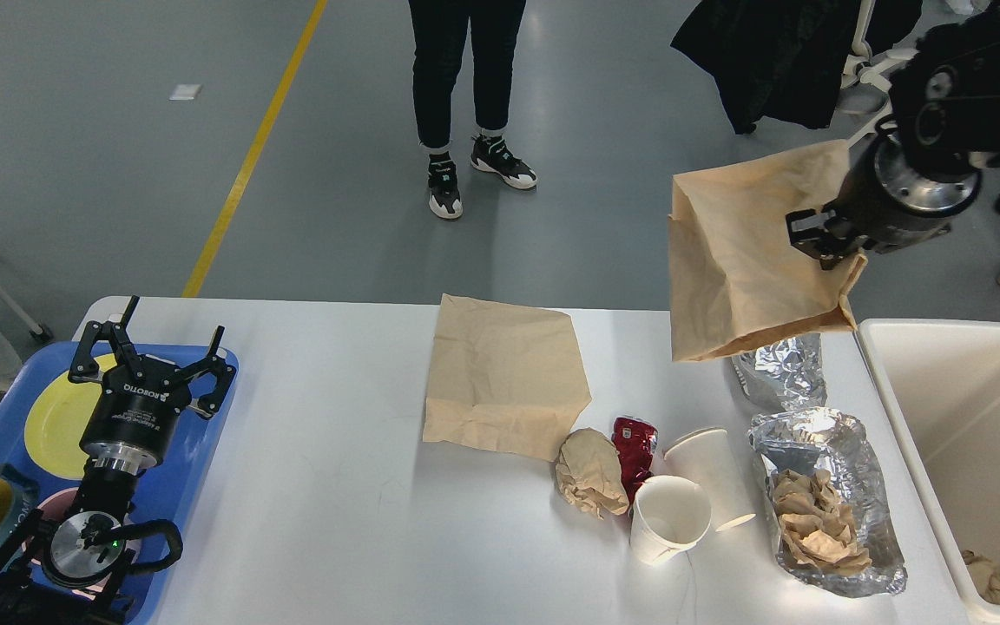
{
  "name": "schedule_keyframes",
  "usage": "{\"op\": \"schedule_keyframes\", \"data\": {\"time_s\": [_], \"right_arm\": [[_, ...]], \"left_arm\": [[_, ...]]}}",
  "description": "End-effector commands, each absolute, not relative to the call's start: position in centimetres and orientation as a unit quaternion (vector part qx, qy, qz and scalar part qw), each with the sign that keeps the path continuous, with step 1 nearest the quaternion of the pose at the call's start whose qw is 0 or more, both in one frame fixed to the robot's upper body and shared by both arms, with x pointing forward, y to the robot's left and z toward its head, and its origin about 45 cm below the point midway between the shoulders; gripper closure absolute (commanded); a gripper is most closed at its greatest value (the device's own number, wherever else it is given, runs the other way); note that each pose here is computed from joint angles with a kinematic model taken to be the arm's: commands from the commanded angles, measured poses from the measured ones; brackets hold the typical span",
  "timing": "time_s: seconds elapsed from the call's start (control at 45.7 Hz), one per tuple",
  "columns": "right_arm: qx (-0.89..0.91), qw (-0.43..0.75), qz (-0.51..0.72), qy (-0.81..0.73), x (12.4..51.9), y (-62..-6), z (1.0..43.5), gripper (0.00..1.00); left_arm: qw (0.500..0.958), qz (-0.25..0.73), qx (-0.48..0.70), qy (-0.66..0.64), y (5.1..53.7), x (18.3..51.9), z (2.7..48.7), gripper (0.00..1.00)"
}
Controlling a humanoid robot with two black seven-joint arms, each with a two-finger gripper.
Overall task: Tidy desktop
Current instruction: 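Lift the brown paper bag and carry it toward the white bin, then lower the paper bag into the white bin and open the right gripper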
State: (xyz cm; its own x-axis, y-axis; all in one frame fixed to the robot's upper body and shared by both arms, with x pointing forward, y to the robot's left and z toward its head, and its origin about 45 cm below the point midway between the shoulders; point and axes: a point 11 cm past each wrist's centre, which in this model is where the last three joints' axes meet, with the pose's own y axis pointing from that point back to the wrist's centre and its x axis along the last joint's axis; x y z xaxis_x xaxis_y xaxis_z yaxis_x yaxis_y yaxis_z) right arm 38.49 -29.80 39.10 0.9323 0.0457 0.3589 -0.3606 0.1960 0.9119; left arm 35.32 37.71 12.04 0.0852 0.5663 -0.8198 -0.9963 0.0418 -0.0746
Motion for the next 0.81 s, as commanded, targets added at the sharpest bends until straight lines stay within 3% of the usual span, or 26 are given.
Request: {"op": "schedule_keyframes", "data": {"time_s": [0.0, 0.372, 0.482, 0.657, 0.701, 0.788], "right_arm": [[0.624, 0.764, 0.117, -0.114, 34.6, -30.4, 41.5, 1.00], [0.620, 0.766, 0.070, -0.156, 32.4, -35.4, 42.6, 1.00], [0.596, 0.771, 0.038, -0.222, 32.1, -41.9, 43.1, 1.00], [0.552, 0.775, -0.027, -0.308, 30.1, -54.5, 39.8, 1.00], [0.517, 0.786, -0.053, -0.334, 28.7, -59.5, 37.0, 1.00], [0.499, 0.793, -0.051, -0.346, 27.9, -62.2, 32.1, 1.00]], "left_arm": [[0.650, 0.602, -0.344, 0.311, 37.8, 35.2, 12.0, 0.04], [0.650, 0.601, -0.345, 0.312, 37.7, 35.3, 12.0, 0.04], [0.651, 0.601, -0.344, 0.311, 37.8, 35.3, 12.0, 0.04], [0.650, 0.602, -0.344, 0.311, 37.8, 35.2, 12.0, 0.04], [0.650, 0.602, -0.345, 0.311, 37.8, 35.2, 12.0, 0.04], [0.650, 0.601, -0.345, 0.311, 37.8, 35.3, 12.0, 0.04]]}}
